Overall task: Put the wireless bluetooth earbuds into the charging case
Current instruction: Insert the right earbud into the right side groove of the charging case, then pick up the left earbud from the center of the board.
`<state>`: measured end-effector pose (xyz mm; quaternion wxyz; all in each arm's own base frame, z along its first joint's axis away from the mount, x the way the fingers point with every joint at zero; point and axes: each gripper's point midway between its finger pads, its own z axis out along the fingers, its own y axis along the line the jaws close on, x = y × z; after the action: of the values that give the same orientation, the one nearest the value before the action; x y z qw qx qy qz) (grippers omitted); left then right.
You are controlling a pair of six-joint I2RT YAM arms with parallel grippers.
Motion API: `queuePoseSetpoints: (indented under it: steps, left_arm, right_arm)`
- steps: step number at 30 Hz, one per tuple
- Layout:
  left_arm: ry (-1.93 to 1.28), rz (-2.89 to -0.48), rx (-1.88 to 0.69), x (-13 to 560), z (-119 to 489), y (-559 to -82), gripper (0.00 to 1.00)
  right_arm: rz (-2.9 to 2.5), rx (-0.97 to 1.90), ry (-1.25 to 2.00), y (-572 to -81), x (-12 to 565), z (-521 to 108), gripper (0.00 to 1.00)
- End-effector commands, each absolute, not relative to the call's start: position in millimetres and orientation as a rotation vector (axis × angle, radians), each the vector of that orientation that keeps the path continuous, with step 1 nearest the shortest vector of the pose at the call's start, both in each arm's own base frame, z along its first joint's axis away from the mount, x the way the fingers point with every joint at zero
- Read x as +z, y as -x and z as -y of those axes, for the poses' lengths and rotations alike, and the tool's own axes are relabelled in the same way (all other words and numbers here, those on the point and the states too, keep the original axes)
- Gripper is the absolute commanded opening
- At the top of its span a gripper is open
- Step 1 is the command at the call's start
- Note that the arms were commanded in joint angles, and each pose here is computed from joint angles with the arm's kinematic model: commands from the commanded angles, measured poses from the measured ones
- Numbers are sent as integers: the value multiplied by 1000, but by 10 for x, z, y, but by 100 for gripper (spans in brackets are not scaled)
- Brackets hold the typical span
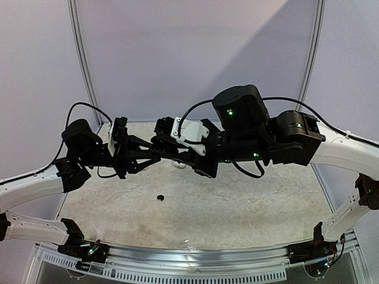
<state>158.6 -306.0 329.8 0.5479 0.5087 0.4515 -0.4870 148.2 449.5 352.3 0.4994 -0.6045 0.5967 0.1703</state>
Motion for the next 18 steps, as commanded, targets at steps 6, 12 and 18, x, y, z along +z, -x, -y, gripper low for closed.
queuePoseSetpoints:
  steps: [6,12,18]
  left_arm:
    - [-1018,-1275,-1077,3151,2919,-1887,0]
    - [-810,-1441,-977,3079,2715,-2232,0]
    - [-584,-1548,-847,3068,2358,-2524,0]
  right_arm:
    - [-1383,537,1235,-1467,4131,-4354,47]
    - [-1445,683,1017,-1718,4341,-4169,63]
    - [-1843,691,850,-2292,3553,-4202,64]
